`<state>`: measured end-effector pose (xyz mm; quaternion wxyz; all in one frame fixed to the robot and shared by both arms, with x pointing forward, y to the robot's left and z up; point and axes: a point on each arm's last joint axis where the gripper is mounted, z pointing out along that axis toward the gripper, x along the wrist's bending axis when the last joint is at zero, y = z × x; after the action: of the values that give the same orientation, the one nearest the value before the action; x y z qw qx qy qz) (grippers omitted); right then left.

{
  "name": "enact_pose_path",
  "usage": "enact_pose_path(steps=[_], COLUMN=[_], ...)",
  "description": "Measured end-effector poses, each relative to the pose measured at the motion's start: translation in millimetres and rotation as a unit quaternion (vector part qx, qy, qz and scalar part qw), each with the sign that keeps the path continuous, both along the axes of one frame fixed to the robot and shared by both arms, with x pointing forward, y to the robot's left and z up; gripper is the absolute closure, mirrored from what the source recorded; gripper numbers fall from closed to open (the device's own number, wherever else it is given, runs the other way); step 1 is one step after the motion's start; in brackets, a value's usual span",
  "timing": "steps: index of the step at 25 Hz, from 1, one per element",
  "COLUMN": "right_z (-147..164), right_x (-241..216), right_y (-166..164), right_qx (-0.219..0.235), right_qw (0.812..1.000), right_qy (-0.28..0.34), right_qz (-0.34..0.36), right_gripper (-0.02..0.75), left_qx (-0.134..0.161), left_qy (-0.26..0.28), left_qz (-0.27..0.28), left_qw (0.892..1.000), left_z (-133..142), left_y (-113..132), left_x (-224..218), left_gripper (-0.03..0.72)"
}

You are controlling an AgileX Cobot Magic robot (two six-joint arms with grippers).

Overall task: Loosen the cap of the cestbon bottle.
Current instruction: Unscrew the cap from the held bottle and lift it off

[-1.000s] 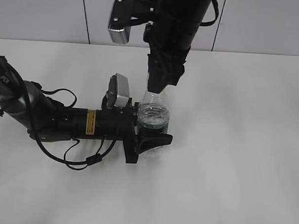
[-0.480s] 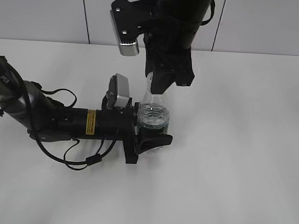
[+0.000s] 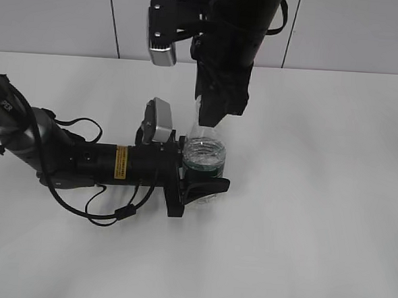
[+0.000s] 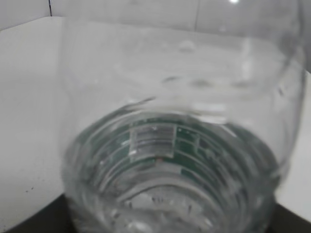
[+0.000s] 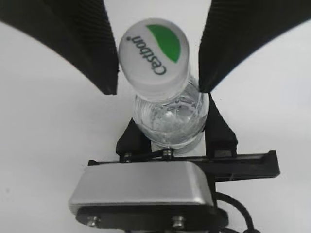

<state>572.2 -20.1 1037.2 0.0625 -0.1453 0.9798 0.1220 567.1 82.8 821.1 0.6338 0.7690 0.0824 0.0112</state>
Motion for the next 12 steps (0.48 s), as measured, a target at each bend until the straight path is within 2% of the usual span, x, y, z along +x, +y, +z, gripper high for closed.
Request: enact_pose_path(steps=[4,8,10,12], right_z=[0.0,4.1,8.7,12.9], right_x=[0.2,1.3,2.5,4.7], right_y=[0.1,0.9,1.8,0.7], right_qx=[0.006,0.021,0.034,0.043], right_qw=[0.998,0.985,0.971,0.943], right_qy=[0.016,0.038,0.051,0.062], right_qz=[-0.064,-0.167,-0.233,-0.324], right_gripper=[0.221,0.162,0.158,0.154], left_qx=[-0.001,-0.001,-0.001,-0.001], left_qy=[0.004,0.004,0.004,0.005], left_qz=[0.002,0.002,0.003,0.003], left_qw=[1.0,1.0,1.0,1.0], left_z=[0.1,0.1,0.1,0.1], left_y=[0.0,0.0,0.0,0.0], left_x=[0.2,0.3,0.3,0.3], left_gripper=[0.279,0.279,0.279,0.279])
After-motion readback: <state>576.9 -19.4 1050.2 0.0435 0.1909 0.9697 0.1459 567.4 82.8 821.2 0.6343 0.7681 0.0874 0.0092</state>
